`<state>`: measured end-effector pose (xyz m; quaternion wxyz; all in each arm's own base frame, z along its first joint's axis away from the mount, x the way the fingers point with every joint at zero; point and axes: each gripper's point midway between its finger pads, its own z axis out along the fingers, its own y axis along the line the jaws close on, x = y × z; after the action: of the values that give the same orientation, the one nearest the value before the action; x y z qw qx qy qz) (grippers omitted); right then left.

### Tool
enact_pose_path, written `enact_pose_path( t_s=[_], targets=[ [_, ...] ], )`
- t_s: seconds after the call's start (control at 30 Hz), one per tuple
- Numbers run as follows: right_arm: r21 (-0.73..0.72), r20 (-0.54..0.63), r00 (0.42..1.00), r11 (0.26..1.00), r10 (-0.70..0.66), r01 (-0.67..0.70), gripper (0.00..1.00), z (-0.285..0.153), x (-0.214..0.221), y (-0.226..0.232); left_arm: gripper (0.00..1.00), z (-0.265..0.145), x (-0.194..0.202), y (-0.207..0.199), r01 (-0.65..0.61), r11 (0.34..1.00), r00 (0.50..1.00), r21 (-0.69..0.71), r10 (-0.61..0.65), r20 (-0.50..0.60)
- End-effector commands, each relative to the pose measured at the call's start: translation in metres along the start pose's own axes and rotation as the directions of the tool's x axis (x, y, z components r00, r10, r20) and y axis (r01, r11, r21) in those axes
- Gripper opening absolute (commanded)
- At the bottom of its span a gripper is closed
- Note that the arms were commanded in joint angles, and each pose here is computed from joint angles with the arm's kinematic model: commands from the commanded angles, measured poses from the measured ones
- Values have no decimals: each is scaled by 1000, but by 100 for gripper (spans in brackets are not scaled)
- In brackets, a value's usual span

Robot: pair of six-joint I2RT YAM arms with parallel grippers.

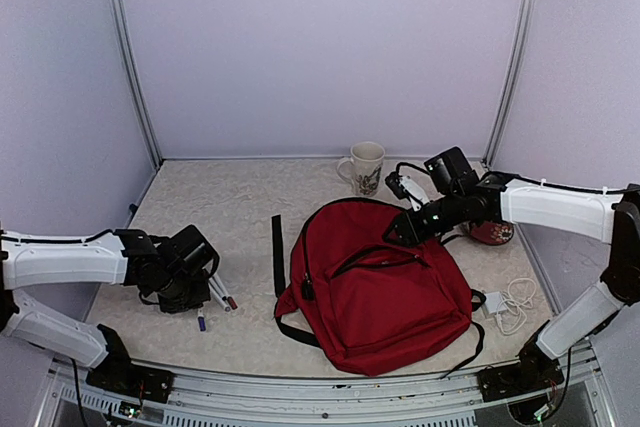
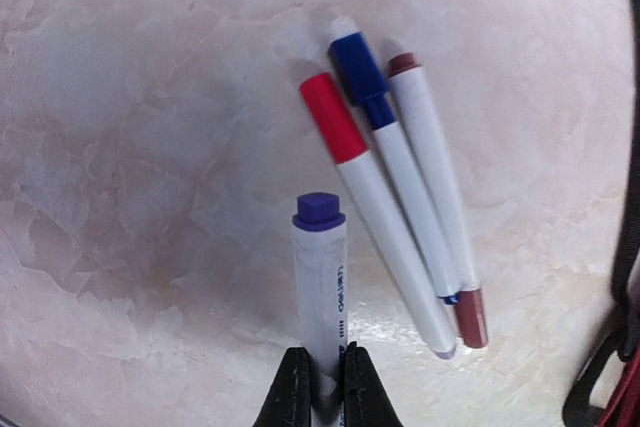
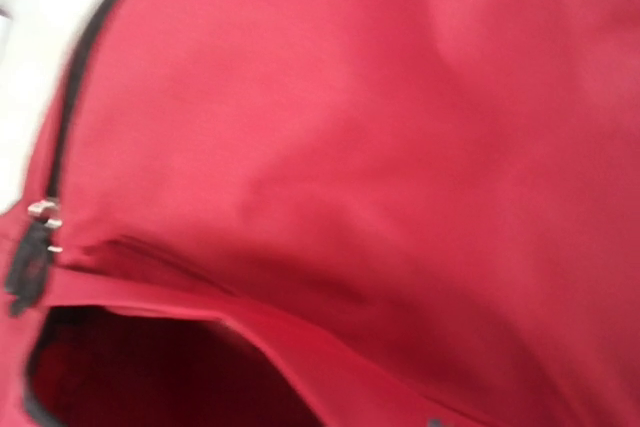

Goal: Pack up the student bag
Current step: Pick up the pen at the center of the board, then pass from the left arm to the right

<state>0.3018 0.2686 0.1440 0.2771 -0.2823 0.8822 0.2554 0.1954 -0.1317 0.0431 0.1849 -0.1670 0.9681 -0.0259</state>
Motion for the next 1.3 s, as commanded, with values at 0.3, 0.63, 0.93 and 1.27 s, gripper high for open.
enact_pose_path(
  t_s=[0.3,0.63,0.93,1.27],
  targets=[
    [-512,445,895,831,38,219,50,-69,-97,129,0,-144,-79,-170,-390,860,837,329,182,516],
    [-587,482,873,765,67,265,85,-43,-136,178,0,-217,-77,-264,-602,634,712,486,150,686],
    [-639,466,879,726,101,254,69,-29,-148,185,0,-224,-67,-274,-636,585,697,504,156,700],
    [-700,447,885,666,129,257,19,-29,-151,196,0,-225,-63,-269,-640,572,699,513,157,697]
  ],
)
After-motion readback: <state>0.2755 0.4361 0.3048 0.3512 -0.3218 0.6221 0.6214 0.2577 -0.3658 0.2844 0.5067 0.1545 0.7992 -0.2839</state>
